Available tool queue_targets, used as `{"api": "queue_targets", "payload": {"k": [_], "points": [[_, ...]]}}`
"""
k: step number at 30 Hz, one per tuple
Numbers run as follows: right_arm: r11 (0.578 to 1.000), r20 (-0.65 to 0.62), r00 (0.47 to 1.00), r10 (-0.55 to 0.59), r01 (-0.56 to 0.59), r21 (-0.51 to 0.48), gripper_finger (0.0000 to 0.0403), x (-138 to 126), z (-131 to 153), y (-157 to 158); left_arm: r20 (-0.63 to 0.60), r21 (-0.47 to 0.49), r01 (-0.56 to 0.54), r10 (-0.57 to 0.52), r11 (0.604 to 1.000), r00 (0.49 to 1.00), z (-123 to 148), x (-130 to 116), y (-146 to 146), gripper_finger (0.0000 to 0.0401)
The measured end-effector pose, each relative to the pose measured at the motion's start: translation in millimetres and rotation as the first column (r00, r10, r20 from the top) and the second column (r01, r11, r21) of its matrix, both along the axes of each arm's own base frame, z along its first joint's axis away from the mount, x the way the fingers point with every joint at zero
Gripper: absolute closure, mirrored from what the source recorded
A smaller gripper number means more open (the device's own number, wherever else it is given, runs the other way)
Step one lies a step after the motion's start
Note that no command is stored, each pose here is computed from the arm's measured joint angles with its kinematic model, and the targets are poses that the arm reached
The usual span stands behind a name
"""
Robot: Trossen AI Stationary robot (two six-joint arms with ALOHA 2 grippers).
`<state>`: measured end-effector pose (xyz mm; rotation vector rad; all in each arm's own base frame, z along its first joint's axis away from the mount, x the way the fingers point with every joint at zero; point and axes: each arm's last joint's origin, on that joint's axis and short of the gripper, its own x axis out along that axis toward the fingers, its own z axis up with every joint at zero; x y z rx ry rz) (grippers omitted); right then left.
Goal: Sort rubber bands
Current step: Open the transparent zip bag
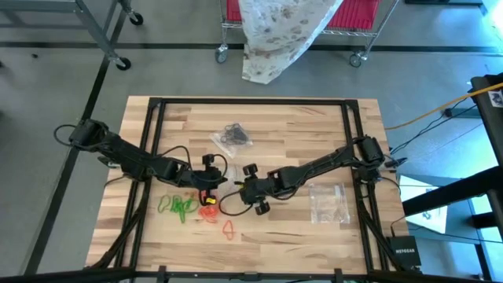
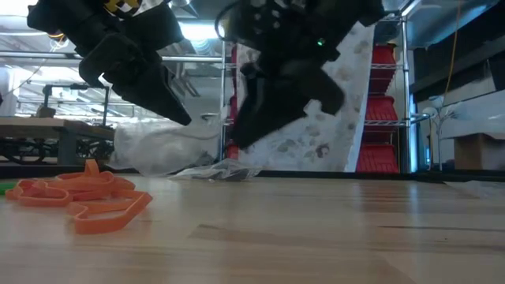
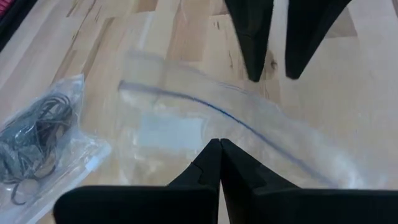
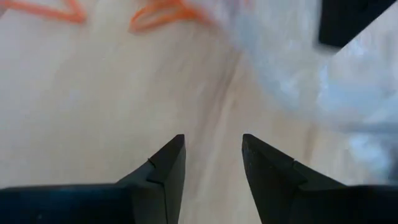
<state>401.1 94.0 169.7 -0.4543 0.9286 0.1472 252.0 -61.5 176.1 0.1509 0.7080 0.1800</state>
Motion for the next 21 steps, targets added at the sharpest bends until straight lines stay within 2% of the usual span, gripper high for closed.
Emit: {"api": "queue_targets", "payload": {"k": [3, 9, 12, 15, 18, 21], "points": [[0.997, -0.052, 0.997, -0.059, 0.062, 0.051, 0.0252, -5, -3, 1, 0.002, -0.003, -0.003, 0.003, 1.000, 1.000, 0, 0, 0, 0.0401], [0.968, -0.073, 0.978, -0.194, 0.203, 0.145, 0.0252, -5, -4, -3, 0.007, -0.006, -0.003, 0.003, 1.000, 1.000, 0, 0, 0, 0.0401], [0.957, -0.104, 0.969, -0.226, 0.241, 0.160, 0.0252, -9, -6, -6, 0.008, -0.007, -0.005, 0.005, 1.000, 1.000, 0, 0, 0, 0.0401], [0.949, -0.145, 0.957, -0.252, 0.273, 0.155, 0.0252, -26, -16, -11, 0.007, -0.007, -0.004, 0.004, 1.000, 1.000, 0, 0, 0, 0.0401], [0.914, -0.140, 0.934, -0.328, 0.351, 0.202, 0.0252, -47, -25, -22, 0.009, -0.008, -0.004, 0.004, 1.000, 1.000, 1, 0, 0, 0.0401], [0.855, -0.005, 0.910, -0.414, 0.391, 0.341, 0.0252, -61, -16, -31, 0.011, -0.011, -0.006, 0.006, 1.000, 1.000, 1, 0, 0, 0.0401]]}}
